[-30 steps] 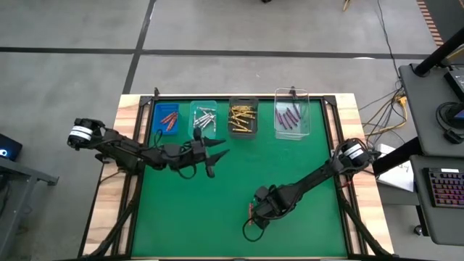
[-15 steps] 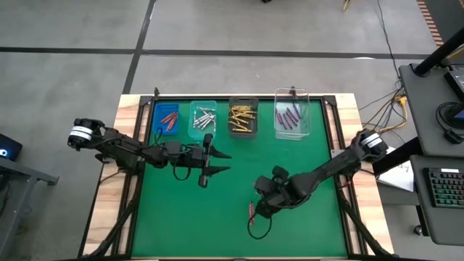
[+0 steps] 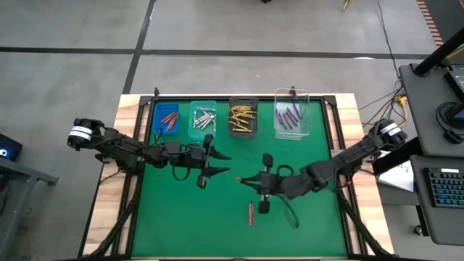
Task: Sort crayons
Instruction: Put the red crayon into the blue bin, then put the violet crayon into the transparent bin
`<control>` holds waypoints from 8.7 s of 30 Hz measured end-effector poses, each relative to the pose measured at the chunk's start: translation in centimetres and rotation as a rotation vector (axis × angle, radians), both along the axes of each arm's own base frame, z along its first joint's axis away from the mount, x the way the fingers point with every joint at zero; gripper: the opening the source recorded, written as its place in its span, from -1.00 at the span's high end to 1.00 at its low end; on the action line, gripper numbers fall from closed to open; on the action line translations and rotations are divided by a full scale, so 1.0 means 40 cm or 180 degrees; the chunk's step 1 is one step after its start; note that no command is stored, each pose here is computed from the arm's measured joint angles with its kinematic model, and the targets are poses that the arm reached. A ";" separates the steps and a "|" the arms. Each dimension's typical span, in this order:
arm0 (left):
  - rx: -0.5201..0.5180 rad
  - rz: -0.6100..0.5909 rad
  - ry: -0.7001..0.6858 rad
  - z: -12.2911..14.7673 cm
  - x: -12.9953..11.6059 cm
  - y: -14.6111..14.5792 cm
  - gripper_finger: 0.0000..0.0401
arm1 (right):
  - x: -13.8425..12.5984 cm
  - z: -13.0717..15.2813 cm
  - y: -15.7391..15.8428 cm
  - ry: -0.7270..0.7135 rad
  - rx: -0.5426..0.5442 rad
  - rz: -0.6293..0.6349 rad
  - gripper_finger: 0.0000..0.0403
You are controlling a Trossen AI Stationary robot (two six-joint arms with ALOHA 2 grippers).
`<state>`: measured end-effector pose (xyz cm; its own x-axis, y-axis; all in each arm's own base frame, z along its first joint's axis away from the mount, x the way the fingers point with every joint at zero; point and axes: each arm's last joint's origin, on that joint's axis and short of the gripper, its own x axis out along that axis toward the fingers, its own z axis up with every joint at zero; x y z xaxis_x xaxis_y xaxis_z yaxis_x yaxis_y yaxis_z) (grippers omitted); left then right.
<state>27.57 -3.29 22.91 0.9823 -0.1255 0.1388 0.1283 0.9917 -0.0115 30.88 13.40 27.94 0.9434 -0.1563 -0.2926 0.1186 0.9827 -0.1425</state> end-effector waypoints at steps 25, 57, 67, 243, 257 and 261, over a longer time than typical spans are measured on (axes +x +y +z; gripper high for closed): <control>-0.0239 -0.0301 -0.0221 0.037 0.012 -0.009 0.24 | 0.029 -0.077 -0.157 -0.1089 0.0112 0.0526 0.96; -0.0261 -0.0074 -0.0149 0.023 0.103 -0.015 0.79 | 0.031 -0.092 -0.165 -0.0893 0.0070 0.0497 0.95; -0.0225 -0.0054 -0.0132 0.031 0.096 -0.011 0.96 | 0.025 -0.068 -0.168 -0.0858 0.0311 0.0432 0.70; 0.0014 0.2159 0.1968 0.058 -0.140 0.036 0.67 | 0.156 -0.340 0.058 0.2798 0.2192 -0.2087 0.94; -0.0216 0.2049 0.1894 0.060 -0.140 0.013 0.67 | 0.054 -0.108 -0.143 0.2731 0.1268 -0.2573 0.96; -0.0299 0.2018 0.1863 0.061 -0.140 0.005 0.67 | 0.010 -0.003 -0.283 0.2487 0.1107 -0.2741 0.96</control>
<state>21.97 -3.08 25.33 0.7798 0.4565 -0.4285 -0.5005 0.8657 0.0115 31.26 2.06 27.83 0.1195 -0.4452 -0.8874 0.7519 0.6243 -0.2119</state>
